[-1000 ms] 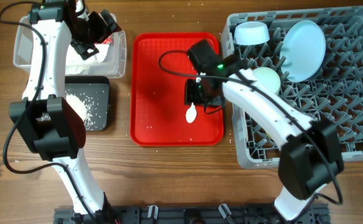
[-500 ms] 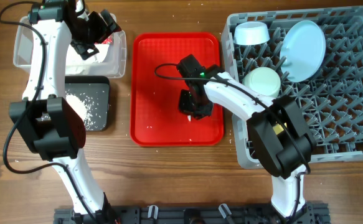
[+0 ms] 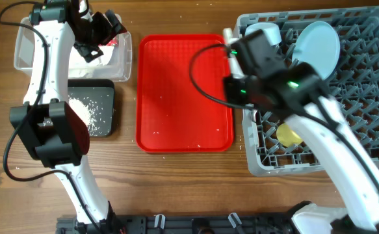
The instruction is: Sort waste into correct bins and load items into the dishwasher rack
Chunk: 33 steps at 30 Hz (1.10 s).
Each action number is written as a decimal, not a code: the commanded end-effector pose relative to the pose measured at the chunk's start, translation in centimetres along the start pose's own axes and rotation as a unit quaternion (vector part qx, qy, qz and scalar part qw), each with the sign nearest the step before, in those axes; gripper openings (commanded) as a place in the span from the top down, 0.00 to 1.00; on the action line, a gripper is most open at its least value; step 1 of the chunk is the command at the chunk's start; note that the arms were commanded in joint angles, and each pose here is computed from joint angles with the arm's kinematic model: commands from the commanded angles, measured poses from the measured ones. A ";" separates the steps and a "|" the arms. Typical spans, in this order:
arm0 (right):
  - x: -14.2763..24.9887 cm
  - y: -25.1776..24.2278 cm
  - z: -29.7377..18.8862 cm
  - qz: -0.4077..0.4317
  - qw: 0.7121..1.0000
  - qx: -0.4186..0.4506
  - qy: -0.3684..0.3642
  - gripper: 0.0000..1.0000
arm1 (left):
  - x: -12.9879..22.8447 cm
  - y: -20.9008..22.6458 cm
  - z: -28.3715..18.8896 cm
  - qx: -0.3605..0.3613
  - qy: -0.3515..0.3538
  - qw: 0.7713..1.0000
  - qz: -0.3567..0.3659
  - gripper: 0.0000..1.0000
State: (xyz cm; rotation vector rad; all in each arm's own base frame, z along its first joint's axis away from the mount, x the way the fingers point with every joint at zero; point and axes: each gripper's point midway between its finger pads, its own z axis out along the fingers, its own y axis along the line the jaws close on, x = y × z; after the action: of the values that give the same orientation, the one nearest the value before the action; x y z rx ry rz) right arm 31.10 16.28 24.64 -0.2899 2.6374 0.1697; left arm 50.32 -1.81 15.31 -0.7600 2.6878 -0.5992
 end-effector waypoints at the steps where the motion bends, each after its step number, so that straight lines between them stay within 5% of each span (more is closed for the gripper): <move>1: 1.3 -5.1 2.1 -0.007 0.995 0.096 0.031 0.96 | -0.4 -0.4 -0.8 0.004 -0.011 1.000 0.001 0.00; 10: 9.0 -8.8 10.4 -0.005 0.984 0.101 0.145 0.93 | -0.4 -0.4 -0.8 0.004 -0.012 1.000 0.001 0.00; 14: 9.7 -7.4 10.6 0.005 0.986 0.056 0.160 0.50 | -0.4 -0.4 -0.8 0.004 -0.012 1.000 0.001 0.00; 17: 10.0 -6.8 10.5 0.007 0.985 0.039 0.167 0.52 | -0.4 -0.4 -0.8 0.004 -0.012 1.000 0.001 0.00; 22: 1.6 -3.7 1.5 -0.009 0.999 -0.037 0.015 0.54 | -0.4 -0.4 -0.8 0.004 -0.012 1.000 0.001 0.00; 25: -1.8 -3.2 -6.4 -0.009 0.993 -0.051 -0.102 0.29 | -0.4 -0.4 -0.8 0.004 -0.011 1.000 0.001 0.00; 26: -2.0 -3.2 -8.1 -0.003 0.991 -0.054 -0.126 0.00 | -0.4 -0.4 -0.8 0.004 -0.011 1.000 0.001 0.00; 28: -1.3 -3.2 -12.4 0.035 0.981 -0.069 -0.180 0.00 | -0.4 -0.4 -0.8 0.004 -0.011 1.000 0.001 0.00; 33: 0.8 -8.3 -18.2 0.052 0.960 0.059 -0.268 0.00 | -0.4 -0.4 -0.8 0.004 -0.012 1.000 0.001 0.00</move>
State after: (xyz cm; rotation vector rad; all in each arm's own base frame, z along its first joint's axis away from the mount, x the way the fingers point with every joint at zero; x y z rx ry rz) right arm 24.67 7.76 38.30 -0.1495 2.1710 0.2357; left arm 50.34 -1.81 15.32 -0.7596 2.6872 -0.5993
